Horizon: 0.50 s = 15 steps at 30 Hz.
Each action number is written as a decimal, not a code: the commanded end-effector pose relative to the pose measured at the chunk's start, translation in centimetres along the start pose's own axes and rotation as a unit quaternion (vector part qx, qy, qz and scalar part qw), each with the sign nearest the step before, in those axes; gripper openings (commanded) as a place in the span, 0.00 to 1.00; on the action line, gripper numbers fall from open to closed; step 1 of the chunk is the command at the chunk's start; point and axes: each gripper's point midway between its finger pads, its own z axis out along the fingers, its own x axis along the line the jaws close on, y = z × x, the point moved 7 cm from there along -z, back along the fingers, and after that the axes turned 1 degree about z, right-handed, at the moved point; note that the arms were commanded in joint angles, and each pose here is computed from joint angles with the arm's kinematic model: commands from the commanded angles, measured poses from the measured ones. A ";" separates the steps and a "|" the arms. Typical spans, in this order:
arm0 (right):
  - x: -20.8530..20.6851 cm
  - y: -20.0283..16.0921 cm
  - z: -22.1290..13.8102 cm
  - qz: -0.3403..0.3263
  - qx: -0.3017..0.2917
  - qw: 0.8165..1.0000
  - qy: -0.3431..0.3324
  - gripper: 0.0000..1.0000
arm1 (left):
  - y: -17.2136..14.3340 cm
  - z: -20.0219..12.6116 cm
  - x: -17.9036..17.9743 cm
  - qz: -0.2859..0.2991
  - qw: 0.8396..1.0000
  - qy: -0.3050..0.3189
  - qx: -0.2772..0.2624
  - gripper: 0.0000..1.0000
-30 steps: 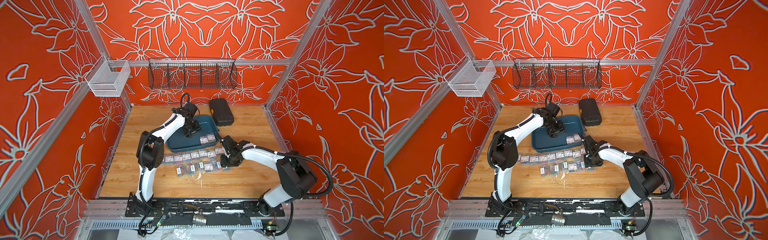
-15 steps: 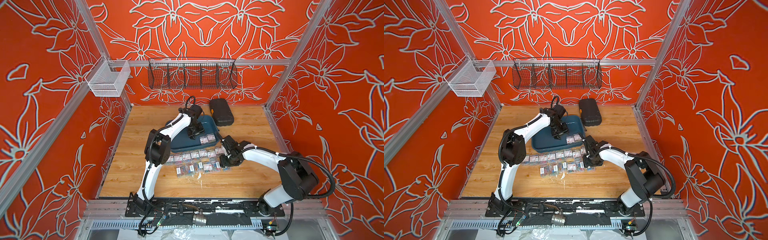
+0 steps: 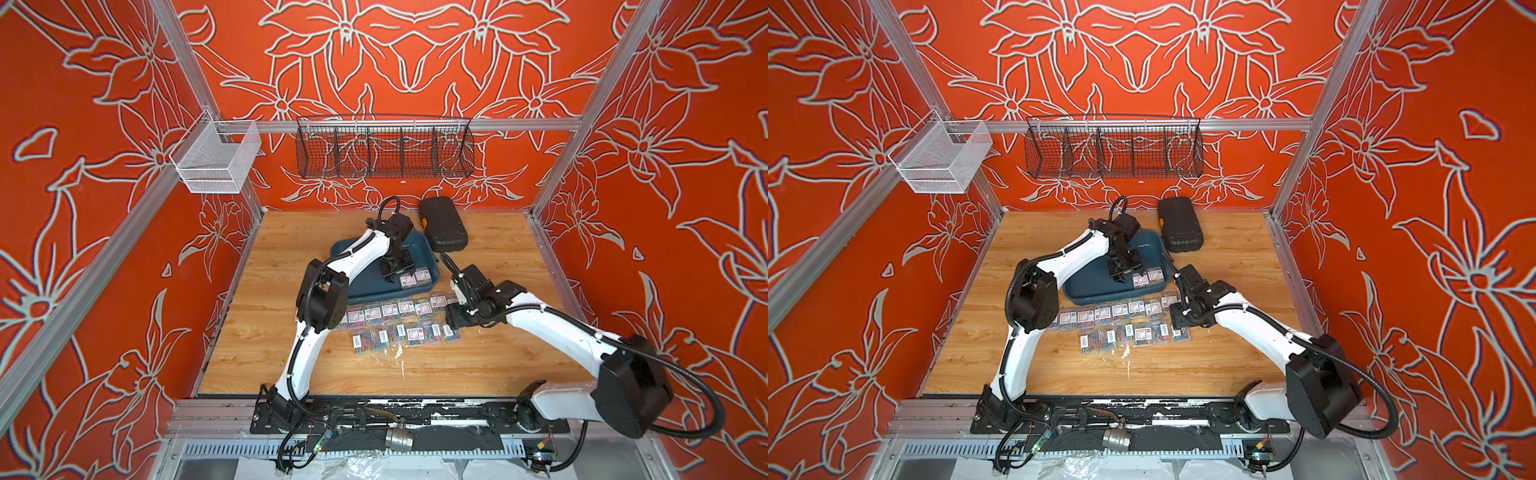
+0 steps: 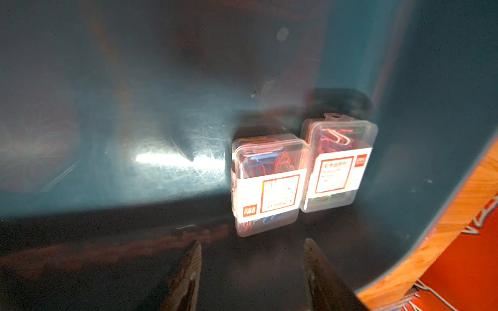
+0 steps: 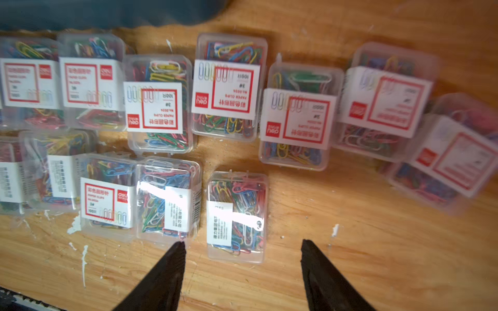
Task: Take the paper clips out of the storage box
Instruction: Pick up the boxed paper clips from the storage box.
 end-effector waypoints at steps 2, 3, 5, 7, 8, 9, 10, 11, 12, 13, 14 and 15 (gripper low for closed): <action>-1.3 2.4 -4.5 -0.025 -0.083 0.995 -0.056 0.74 | 0.0 1.1 -0.4 -0.006 1.000 0.022 -0.005 0.61; -1.4 3.0 -5.3 -0.024 -0.098 0.993 -0.062 0.74 | 0.0 1.4 -0.5 -0.006 1.000 0.024 -0.003 0.61; -1.4 3.9 -6.4 -0.023 -0.115 0.991 -0.068 0.75 | 0.2 1.9 -0.7 -0.010 1.000 0.027 -0.001 0.62; -1.3 4.7 -7.3 -0.021 -0.124 0.990 -0.064 0.75 | 0.2 2.4 -1.1 -0.011 1.000 0.026 -0.001 0.63; -1.1 5.0 -7.8 -0.023 -0.128 0.990 -0.060 0.75 | 0.3 2.7 -1.2 -0.011 1.000 0.028 -0.002 0.63; -1.0 5.3 -8.1 -0.025 -0.130 0.989 -0.058 0.75 | 0.2 2.8 -1.3 -0.011 0.999 0.031 -0.002 0.63; -1.0 5.5 -8.4 -0.030 -0.134 0.989 -0.058 0.75 | 0.2 3.1 -1.2 -0.013 0.999 0.036 -0.001 0.63; -1.0 5.6 -8.7 -0.035 -0.137 0.988 -0.060 0.75 | 0.3 3.3 -1.2 -0.016 0.999 0.040 -0.001 0.63; -1.1 5.7 -8.9 -0.040 -0.140 0.987 -0.065 0.75 | 0.3 3.7 -1.2 -0.017 0.999 0.043 -0.001 0.63; -1.3 5.7 -9.1 -0.045 -0.144 0.986 -0.072 0.75 | 0.3 4.0 -1.0 -0.020 0.999 0.049 -0.002 0.63; -1.4 5.7 -9.2 -0.052 -0.147 0.985 -0.078 0.75 | 0.2 4.3 -0.9 -0.022 0.998 0.056 -0.003 0.63; -1.5 5.7 -9.3 -0.059 -0.148 0.984 -0.083 0.75 | 0.2 4.5 -0.7 -0.025 0.998 0.063 -0.004 0.63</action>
